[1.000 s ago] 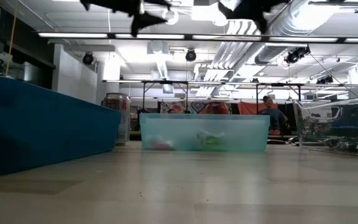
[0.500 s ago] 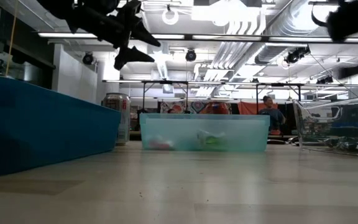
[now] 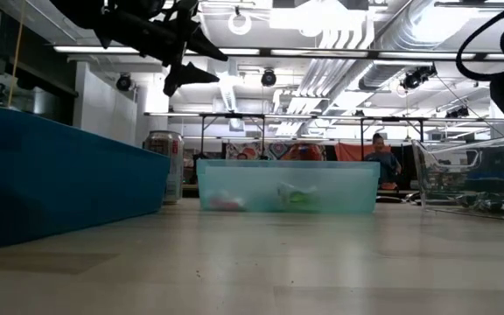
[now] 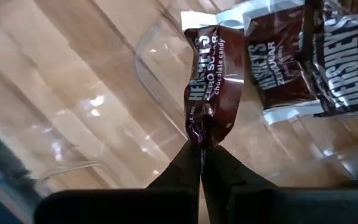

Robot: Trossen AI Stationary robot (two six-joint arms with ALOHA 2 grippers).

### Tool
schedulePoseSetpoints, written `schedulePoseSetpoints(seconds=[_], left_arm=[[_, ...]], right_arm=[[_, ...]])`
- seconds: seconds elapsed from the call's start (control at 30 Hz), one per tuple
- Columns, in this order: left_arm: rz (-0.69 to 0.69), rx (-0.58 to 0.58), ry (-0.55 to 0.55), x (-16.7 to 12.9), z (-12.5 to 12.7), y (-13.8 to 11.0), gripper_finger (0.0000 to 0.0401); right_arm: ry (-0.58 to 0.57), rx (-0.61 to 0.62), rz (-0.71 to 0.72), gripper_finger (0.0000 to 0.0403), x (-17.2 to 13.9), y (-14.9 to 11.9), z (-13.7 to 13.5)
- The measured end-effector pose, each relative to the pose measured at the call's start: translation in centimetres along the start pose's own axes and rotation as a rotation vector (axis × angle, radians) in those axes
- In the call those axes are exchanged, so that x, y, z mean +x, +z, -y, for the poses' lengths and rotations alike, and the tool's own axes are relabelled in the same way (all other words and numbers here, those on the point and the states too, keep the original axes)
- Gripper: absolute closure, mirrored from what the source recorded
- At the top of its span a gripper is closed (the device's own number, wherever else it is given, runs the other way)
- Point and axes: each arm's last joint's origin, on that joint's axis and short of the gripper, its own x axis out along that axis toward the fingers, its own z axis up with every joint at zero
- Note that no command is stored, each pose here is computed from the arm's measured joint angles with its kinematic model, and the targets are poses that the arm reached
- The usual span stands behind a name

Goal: Organize candy in baskets
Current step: Put the white brown chocolate into the transparent bin

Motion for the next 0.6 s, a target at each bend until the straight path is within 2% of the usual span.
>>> schedulePoseSetpoints(seconds=[0.2, 0.3, 0.5, 0.6], left_arm=[[0.014, -0.057, 0.017, -0.1, -0.5, 0.3, 0.0185], [0.018, -0.059, 0.023, -0.2, -0.6, 0.3, 0.0185], [0.001, -0.06, 0.01, -0.2, -0.7, 0.3, 0.0185], [0.006, -0.06, -0.013, -0.9, -1.1, 0.9, 0.0185]], right_arm=[[-0.046, 0.004, -0.024, 0.0401, 0.7, 0.2, -0.2], [-0.052, 0.006, -0.043, 0.0384, 0.9, 0.1, -0.2], [-0.061, 0.027, -0.064, 0.0286, 0.7, 0.0, -0.1], [-0.08, -0.015, -0.077, 0.0231, 0.0, 0.0, -0.3]])
